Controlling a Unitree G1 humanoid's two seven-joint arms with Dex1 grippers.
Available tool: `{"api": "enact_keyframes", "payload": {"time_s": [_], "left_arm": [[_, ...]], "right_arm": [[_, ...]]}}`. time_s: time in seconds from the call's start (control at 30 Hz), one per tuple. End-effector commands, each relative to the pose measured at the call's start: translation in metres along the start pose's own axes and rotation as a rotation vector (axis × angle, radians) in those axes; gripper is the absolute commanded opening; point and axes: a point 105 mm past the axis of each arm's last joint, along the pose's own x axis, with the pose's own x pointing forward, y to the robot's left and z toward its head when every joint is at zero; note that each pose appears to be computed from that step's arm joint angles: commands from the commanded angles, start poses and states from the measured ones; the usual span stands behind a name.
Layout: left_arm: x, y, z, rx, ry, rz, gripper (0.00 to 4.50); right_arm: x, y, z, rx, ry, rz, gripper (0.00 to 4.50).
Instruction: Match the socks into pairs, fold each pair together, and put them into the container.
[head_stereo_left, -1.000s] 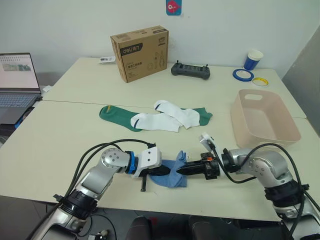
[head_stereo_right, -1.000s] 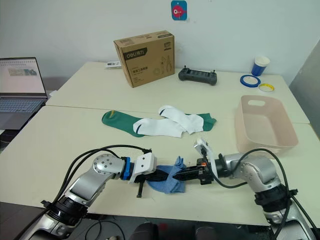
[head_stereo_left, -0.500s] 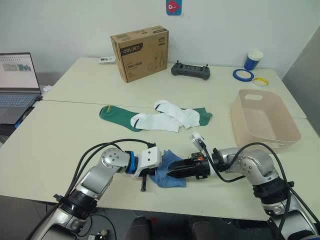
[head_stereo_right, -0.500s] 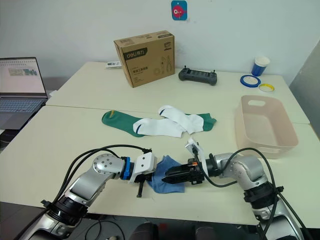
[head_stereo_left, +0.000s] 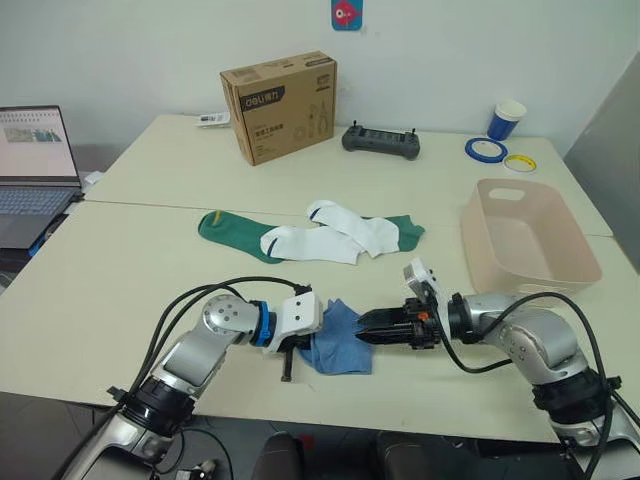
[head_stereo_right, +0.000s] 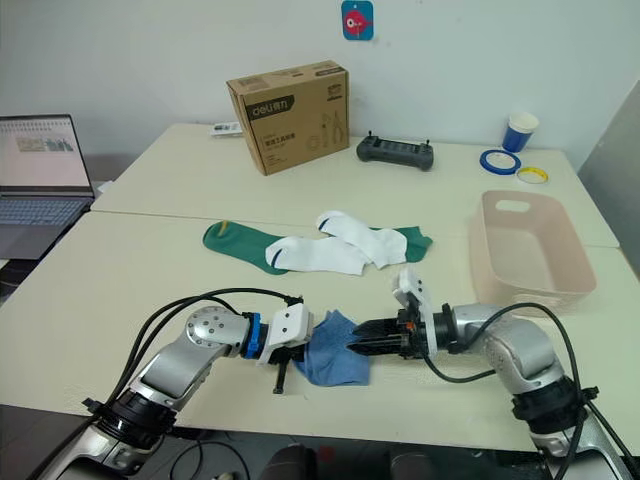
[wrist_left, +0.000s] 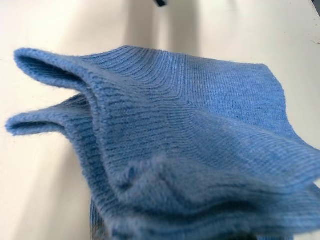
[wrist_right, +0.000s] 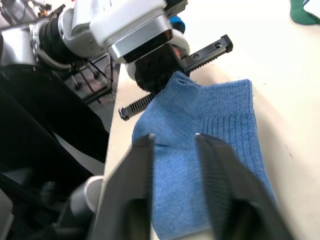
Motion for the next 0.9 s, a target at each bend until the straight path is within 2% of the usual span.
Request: {"api": "enact_keyframes", "payload": {"time_s": [0.03, 0.33, 0.4, 0.57, 0.7, 0.8, 0.9], "left_arm": [[-0.002, 0.002, -0.009, -0.023, 0.029, 0.008, 0.00], [-0.011, 0.007, 0.004, -0.009, -0.016, 0.013, 0.00], [-0.024, 0.010, 0.011, -0.029, -0.027, 0.021, 0.00], [-0.066, 0.008, 0.016, -0.051, 0.038, 0.022, 0.00], [-0.087, 0.004, 0.038, -0.037, 0.000, 0.009, 0.00], [-0.080, 0.003, 0.059, -0.017, -0.096, 0.005, 0.00], [-0.060, 0.003, 0.054, 0.021, -0.106, 0.026, 0.00]], "right_arm": [[-0.001, -0.003, -0.012, -0.091, 0.026, -0.011, 0.06], [0.016, -0.013, -0.035, -0.136, 0.093, -0.026, 0.03], [0.023, -0.014, -0.033, -0.135, 0.080, -0.024, 0.03], [0.026, -0.010, -0.030, -0.124, 0.062, -0.005, 0.03], [0.018, -0.008, -0.028, -0.118, 0.059, -0.006, 0.03], [0.012, -0.007, -0.022, -0.101, 0.054, -0.022, 0.03], [0.007, -0.003, -0.008, -0.029, 0.014, -0.024, 0.03]]}}
